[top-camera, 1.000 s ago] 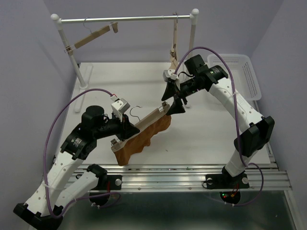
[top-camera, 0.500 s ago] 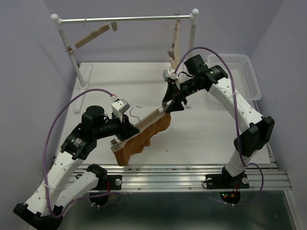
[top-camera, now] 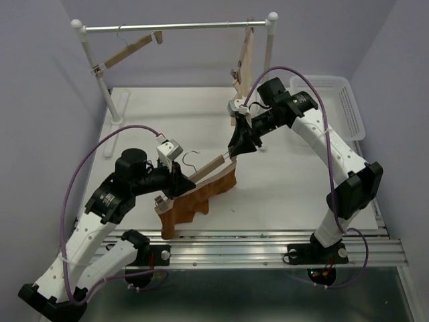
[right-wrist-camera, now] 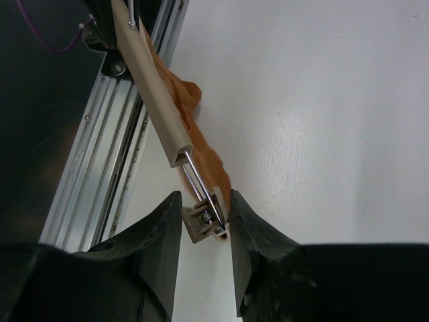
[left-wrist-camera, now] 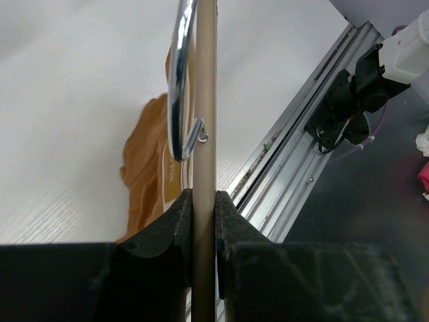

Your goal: Remove the underwear clipped to the hanger

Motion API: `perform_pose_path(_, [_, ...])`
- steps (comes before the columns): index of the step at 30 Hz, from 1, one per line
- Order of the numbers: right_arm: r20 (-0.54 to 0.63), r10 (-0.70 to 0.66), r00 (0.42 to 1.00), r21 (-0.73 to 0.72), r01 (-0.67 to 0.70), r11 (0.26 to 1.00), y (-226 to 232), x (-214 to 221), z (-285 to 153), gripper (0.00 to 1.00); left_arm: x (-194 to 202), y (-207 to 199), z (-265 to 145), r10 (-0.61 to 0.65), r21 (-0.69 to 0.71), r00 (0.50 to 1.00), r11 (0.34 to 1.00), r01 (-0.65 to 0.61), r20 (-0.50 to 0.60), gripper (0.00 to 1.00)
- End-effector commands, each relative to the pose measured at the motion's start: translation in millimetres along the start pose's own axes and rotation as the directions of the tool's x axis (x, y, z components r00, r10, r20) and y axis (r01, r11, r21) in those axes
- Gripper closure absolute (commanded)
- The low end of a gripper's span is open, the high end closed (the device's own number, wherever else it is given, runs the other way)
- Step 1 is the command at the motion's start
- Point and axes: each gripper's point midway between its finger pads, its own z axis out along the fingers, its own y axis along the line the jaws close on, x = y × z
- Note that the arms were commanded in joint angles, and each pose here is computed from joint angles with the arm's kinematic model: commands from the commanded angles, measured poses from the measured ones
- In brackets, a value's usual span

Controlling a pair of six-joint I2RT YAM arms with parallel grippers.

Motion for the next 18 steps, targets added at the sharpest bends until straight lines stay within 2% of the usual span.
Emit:
perform_pose_path(1, [0.001,-0.022,1.000,-0.029,0.022,0.999,6.7,-5.6,0.5,0.99,-15.1,-3.9,-1.8,0.047,0.012,0.997,0.999,-0.048,0.060,1.00])
perform_pose_path(6, [-0.009,-0.019,1.000,-0.016,0.019,1.000,3.7,-5.5,-0.3,0.99,-14.9,-3.6,-0.8,0.044,0.013,0.997,0.999,-0.045,0.057,1.00])
perform_pose_path(12, [-0.005,0.010,1.000,0.065,-0.010,0.998,-12.3,-10.9,-1.5,0.99,-19.3,-4.5,1.0,0.047,0.020,0.997,0.999,-0.048,0.065,1.00])
perform_pose_path(13, [-0.004,-0.007,1.000,0.106,0.007,0.994,-20.9,-11.9,-2.1,0.61,-19.9,-4.2,1.2,0.041,0.017,0.997,0.999,-0.042,0.064,1.00])
perform_pose_path(15, [0.000,0.028,1.000,0.143,-0.027,0.989,-25.5,-10.9,-2.5,0.36,-21.1,-3.7,1.4,0.043,0.015,0.997,0.999,-0.044,0.067,1.00])
perform_pose_path(16, [0.002,0.022,1.000,0.171,-0.021,0.985,-29.1,-14.1,-5.0,0.15,-21.9,-2.7,1.9,0.038,0.009,0.997,0.999,-0.039,0.068,1.00])
perform_pose_path(17, [0.006,0.029,1.000,0.191,-0.029,0.981,-31.8,-15.8,-6.2,0.03,-23.5,-1.6,1.8,0.037,0.001,0.997,0.999,-0.037,0.074,1.00])
perform_pose_path(18, [0.010,0.032,0.999,0.212,-0.033,0.977,-34.8,-17.8,-7.6,0.00,-24.6,0.3,2.5,0.032,-0.009,0.997,0.999,-0.031,0.077,1.00])
